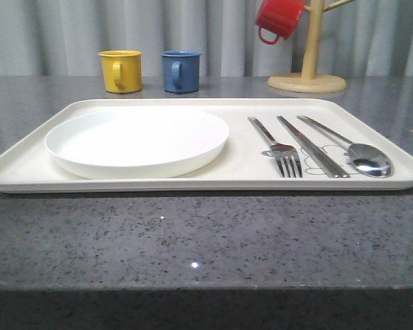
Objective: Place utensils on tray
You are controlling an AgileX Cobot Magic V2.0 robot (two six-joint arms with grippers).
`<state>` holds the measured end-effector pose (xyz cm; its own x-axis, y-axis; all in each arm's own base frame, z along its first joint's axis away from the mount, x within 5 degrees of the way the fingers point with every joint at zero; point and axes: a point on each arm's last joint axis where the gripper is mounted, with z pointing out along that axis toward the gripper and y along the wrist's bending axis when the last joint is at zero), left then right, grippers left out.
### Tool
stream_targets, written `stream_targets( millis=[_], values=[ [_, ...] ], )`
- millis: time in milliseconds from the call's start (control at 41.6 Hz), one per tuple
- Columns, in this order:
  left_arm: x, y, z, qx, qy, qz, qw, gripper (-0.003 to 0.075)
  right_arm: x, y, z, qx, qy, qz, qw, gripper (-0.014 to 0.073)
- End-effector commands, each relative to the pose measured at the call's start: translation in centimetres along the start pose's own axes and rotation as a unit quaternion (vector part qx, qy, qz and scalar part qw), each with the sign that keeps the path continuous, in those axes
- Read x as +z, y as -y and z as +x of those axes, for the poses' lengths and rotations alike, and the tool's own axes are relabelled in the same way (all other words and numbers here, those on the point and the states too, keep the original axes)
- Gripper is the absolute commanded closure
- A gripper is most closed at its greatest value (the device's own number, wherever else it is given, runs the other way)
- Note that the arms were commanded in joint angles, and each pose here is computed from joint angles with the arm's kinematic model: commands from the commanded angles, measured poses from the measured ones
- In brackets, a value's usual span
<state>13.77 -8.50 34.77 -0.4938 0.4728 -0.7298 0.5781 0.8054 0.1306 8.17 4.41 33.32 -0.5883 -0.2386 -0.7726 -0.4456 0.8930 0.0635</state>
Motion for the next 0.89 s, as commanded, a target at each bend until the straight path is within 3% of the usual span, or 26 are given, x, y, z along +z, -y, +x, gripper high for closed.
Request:
stream_targets(
  millis=[0, 337, 505, 626, 722, 866],
  values=[
    [-0.7, 0.0, -1.2, 0.0, 0.049, 0.0, 0.999, 0.0738, -0.5, -0.1, -1.2, -0.004, 0.044, -0.002, 0.999, 0.0664],
    [-0.7, 0.2, -1.2, 0.002, 0.05, 0.004, 0.999, 0.0738, -0.5, -0.1, -1.1, -0.004, 0.044, -0.002, 0.999, 0.0664],
    [-2.1, -0.1, 0.1, -0.005, 0.099, -0.007, 0.995, 0.0738, -0.5, -0.1, -1.1, -0.004, 0.044, -0.002, 0.999, 0.0664],
    [-3.0, -1.0, 2.6, -0.033, 0.174, -0.057, 0.983, 0.0738, -0.5, -0.1, -1.1, -0.004, 0.044, -0.002, 0.999, 0.0664],
    [-3.7, -1.5, 5.3, -0.053, 0.243, -0.109, 0.962, 0.0738, -0.5, -0.1, -1.1, -0.004, 0.044, -0.002, 0.999, 0.0664],
    [-3.1, -1.2, 10.2, -0.074, 0.297, -0.18, 0.935, 0.0738, -0.5, -0.1, -1.1, -0.004, 0.044, -0.002, 0.999, 0.0664]
  ],
)
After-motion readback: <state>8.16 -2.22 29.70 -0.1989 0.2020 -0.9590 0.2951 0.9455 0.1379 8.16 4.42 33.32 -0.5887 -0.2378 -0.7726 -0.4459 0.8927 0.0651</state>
